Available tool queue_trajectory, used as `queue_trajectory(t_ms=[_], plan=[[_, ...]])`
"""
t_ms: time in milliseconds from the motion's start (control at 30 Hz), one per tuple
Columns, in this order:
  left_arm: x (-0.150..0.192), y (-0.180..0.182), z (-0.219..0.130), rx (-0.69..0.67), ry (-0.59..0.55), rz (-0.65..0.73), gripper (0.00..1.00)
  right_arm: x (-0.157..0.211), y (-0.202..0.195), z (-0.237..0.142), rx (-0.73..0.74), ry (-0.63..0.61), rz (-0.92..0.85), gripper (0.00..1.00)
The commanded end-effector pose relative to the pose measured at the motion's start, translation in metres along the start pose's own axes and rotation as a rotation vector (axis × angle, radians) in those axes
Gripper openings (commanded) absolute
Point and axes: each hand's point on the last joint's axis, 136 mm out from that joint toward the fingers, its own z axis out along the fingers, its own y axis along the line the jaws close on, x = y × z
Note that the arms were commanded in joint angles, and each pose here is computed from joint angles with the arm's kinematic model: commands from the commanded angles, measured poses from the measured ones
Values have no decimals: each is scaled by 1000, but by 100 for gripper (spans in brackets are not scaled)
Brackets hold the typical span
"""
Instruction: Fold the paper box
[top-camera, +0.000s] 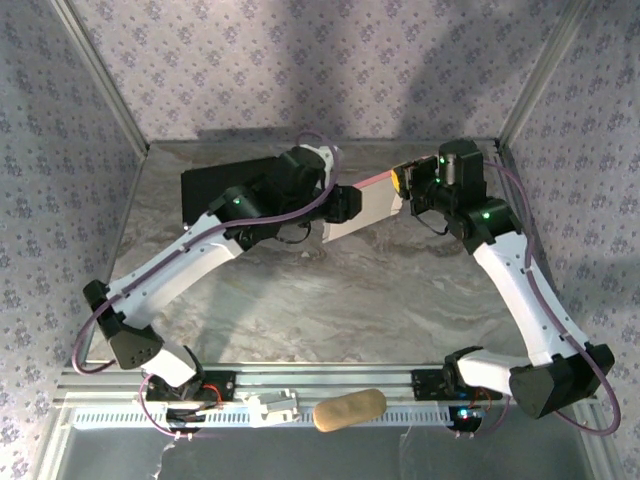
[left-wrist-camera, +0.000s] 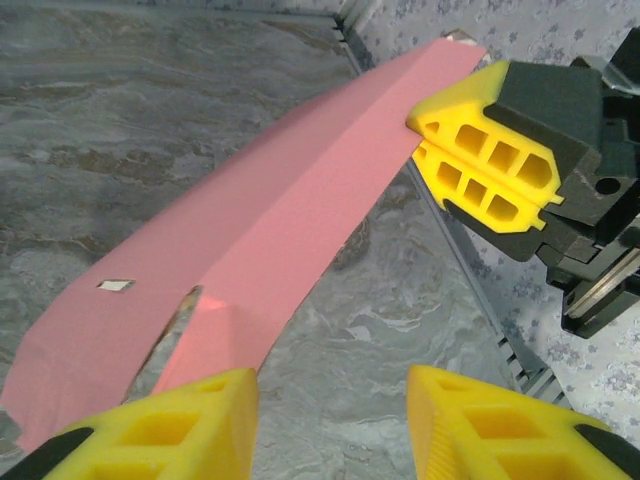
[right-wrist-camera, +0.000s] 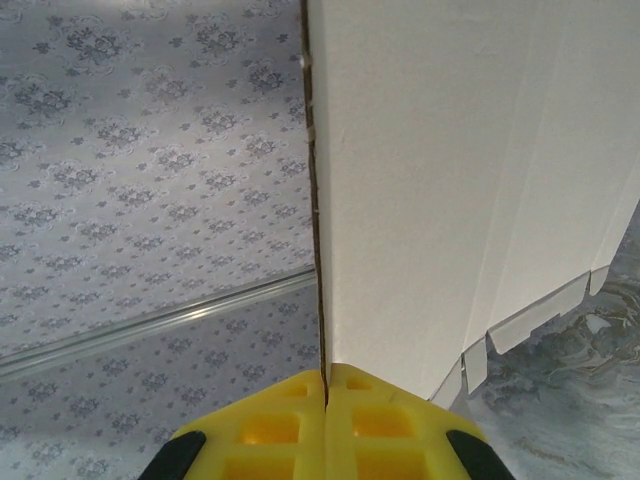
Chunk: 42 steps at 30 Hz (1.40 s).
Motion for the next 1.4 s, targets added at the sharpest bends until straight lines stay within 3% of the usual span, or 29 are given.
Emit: queue_trajectory(t_ms=[0,233,433,1033,1367], plan=[[-24,-11,-31,38,-108,2,44,-1,6,-6,-34,-1,7,0],[-25,8,-26,2,-82,-19,45,1,6,-6,-34,-2,7,0],[-15,0,-6,27,-14,-20,44,1,6,-5,-32,-2,5,0],[0,-9,9,21,23,1,44,3,5,-1,-30,4,6,0],[-22,-18,13,76,-98,-106,40,13,0,-2,-46,4,1,0]])
